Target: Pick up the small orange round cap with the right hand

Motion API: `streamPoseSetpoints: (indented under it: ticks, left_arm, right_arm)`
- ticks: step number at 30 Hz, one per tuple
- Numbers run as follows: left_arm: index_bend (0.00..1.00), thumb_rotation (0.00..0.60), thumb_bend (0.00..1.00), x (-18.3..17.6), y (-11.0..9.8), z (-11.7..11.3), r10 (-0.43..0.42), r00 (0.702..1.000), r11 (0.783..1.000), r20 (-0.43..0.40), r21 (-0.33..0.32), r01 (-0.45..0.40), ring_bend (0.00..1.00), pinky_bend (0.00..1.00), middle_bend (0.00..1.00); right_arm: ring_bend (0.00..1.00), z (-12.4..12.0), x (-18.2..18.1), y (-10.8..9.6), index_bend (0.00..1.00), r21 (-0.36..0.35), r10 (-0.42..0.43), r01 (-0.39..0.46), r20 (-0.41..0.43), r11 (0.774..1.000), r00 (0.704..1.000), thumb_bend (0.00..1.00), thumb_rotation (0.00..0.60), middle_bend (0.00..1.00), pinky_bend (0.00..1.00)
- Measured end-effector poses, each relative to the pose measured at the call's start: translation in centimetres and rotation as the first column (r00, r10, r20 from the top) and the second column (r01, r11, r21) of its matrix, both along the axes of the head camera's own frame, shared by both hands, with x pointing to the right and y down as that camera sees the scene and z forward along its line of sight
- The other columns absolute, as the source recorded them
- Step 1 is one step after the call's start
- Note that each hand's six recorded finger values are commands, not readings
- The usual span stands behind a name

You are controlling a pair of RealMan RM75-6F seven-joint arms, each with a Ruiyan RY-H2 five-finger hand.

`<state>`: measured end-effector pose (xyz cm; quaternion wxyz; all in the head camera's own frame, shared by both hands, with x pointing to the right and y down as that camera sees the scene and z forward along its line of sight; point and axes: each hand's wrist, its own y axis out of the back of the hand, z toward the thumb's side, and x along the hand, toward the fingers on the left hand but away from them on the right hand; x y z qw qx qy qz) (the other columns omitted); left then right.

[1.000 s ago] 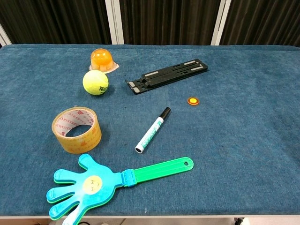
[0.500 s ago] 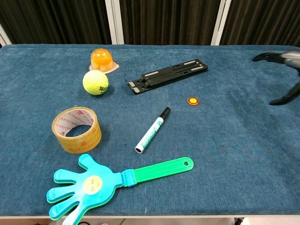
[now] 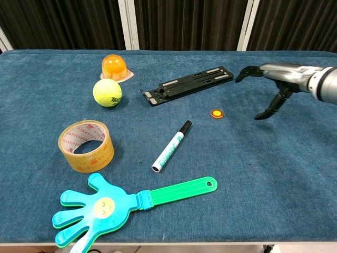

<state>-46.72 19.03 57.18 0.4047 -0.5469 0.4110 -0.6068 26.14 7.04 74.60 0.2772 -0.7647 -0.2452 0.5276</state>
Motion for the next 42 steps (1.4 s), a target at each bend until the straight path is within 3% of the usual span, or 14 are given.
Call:
streamPoseSetpoints:
  ticks: [8, 21, 32, 42]
  left_arm:
    - [0.19, 0.600, 0.23, 0.1, 0.0, 0.1, 0.004, 1.000, 1.000, -0.001, -0.005, -0.004, 0.01, 0.17, 0.03]
    - [0.19, 0.600, 0.23, 0.1, 0.1, 0.4, 0.009, 1.000, 1.000, 0.001, -0.019, -0.009, 0.01, 0.17, 0.03]
    - [0.19, 0.600, 0.23, 0.0, 0.0, 0.5, 0.005, 1.000, 1.000, 0.006, -0.021, -0.005, 0.01, 0.17, 0.03]
    - [0.19, 0.600, 0.23, 0.0, 0.0, 0.5, 0.001, 1.000, 1.000, 0.001, -0.021, -0.001, 0.01, 0.17, 0.03]
  right_arm:
    - [0.06, 1.5, -3.0, -0.2, 0.25, -0.034, -0.013, 0.014, 0.026, 0.999, 1.000, 0.26, 0.600, 0.00, 0.03]
    - [0.08, 2.7, -4.0, -0.4, 0.44, -0.054, 0.013, -0.010, 0.049, 0.998, 0.999, 0.27, 0.600, 0.00, 0.06]
    - [0.08, 3.1, -5.8, -0.6, 0.47, -0.076, 0.017, -0.009, 0.096, 0.997, 0.995, 0.32, 0.600, 0.00, 0.07]
    - [0.08, 3.0, -5.7, -0.8, 0.51, -0.074, 0.016, -0.010, 0.090, 0.997, 0.996, 0.37, 0.600, 0.00, 0.07]
